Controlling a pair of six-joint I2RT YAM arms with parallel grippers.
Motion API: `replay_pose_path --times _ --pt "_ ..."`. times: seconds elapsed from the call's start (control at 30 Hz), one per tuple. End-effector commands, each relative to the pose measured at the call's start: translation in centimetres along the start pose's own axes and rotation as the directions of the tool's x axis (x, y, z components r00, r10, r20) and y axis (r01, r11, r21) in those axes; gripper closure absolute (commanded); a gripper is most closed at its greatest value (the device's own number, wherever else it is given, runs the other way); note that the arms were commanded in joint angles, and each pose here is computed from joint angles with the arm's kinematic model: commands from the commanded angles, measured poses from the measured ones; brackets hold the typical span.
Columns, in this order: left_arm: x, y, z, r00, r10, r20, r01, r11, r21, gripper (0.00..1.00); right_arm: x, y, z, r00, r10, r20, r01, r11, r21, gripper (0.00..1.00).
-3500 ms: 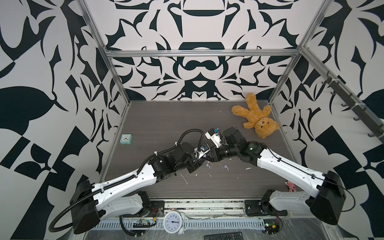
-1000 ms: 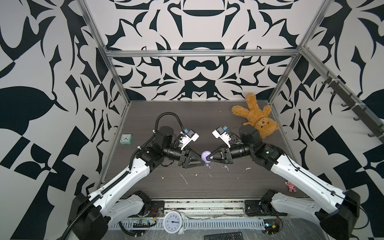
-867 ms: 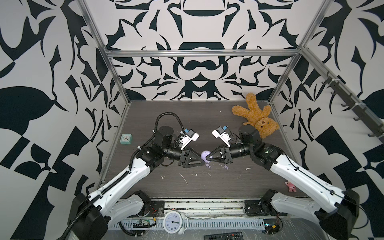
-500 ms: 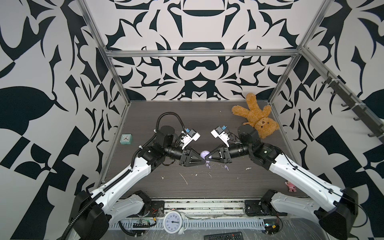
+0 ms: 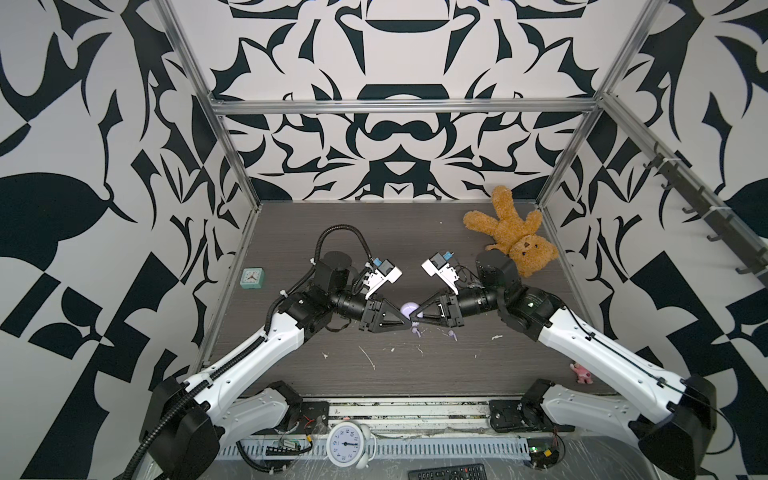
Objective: Insert the wireless bluetooth earbuds into the charging case
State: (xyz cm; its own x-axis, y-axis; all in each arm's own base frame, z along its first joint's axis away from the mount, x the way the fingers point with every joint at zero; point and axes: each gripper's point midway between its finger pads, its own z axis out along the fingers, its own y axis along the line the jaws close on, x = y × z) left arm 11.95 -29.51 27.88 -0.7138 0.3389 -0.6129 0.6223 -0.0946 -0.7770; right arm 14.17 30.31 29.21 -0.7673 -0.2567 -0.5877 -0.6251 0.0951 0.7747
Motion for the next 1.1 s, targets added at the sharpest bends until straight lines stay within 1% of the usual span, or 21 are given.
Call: replay_pose_path --times 0.0,0.1,0.27,0.3,0.33,0.43,0.5,0.6,0.8,0.9,0.97,1.07 --pt "-0.2 -0.4 0.1 1.0 0.026 0.0 -0.025 0.999 0.019 0.75 -0.2 0.2 0.2 1.0 -0.03 0.01 0.03 1.0 0.008 1.0" --pt "-0.4 -0.3 0.2 1.0 0.021 0.001 -0.021 1.0 0.018 0.79 0.0 0.1 0.5 0.999 -0.034 0.0 0.034 0.999 0.016 1.0" --pt "-0.6 -0.1 0.3 1.0 0.01 0.0 -0.01 1.0 0.017 0.8 0.5 0.2 0.8 0.999 -0.049 -0.024 0.05 0.998 0.028 1.0" --pt "-0.6 -0.1 0.3 1.0 0.013 0.003 -0.013 1.0 0.015 0.79 0.6 0.1 0.9 0.998 -0.051 -0.027 0.052 0.998 0.038 1.0" --pt "-0.7 -0.1 0.3 1.0 0.014 0.006 -0.014 1.0 0.01 0.74 0.8 0.0 1.0 0.998 -0.05 -0.033 0.052 0.998 0.047 1.0" --pt "-0.9 -0.1 0.2 1.0 0.022 0.015 -0.022 1.0 0.001 0.66 1.0 -0.3 1.2 0.998 -0.048 -0.042 0.051 0.997 0.058 1.0" --pt "-1.1 -0.2 0.2 1.0 0.024 0.019 -0.024 1.0 -0.003 0.64 1.1 -0.3 1.3 0.998 -0.049 -0.046 0.051 0.997 0.06 1.0" --pt "-1.1 -0.2 0.1 0.999 0.026 0.022 -0.026 1.0 -0.006 0.64 1.2 -0.4 1.4 0.997 -0.052 -0.051 0.055 0.996 0.072 1.0" --pt "-1.1 -0.3 0.1 0.999 0.028 0.022 -0.028 1.0 -0.008 0.71 1.2 -0.5 1.3 0.997 -0.057 -0.046 0.061 0.995 0.083 1.0" --pt "-0.9 -0.3 0.1 1.0 0.024 0.017 -0.024 1.0 -0.006 0.71 1.1 -0.4 1.2 0.997 -0.062 -0.039 0.065 0.994 0.088 1.0" --pt "-0.8 -0.3 0.1 1.0 0.024 0.014 -0.024 1.0 -0.007 0.68 1.0 -0.3 1.0 0.997 -0.071 -0.029 0.074 0.993 0.097 1.0" --pt "-0.6 -0.2 0.0 1.0 0.022 0.008 -0.022 1.0 -0.02 0.69 1.0 -0.1 0.9 0.997 -0.075 -0.028 0.077 0.993 0.091 1.0"
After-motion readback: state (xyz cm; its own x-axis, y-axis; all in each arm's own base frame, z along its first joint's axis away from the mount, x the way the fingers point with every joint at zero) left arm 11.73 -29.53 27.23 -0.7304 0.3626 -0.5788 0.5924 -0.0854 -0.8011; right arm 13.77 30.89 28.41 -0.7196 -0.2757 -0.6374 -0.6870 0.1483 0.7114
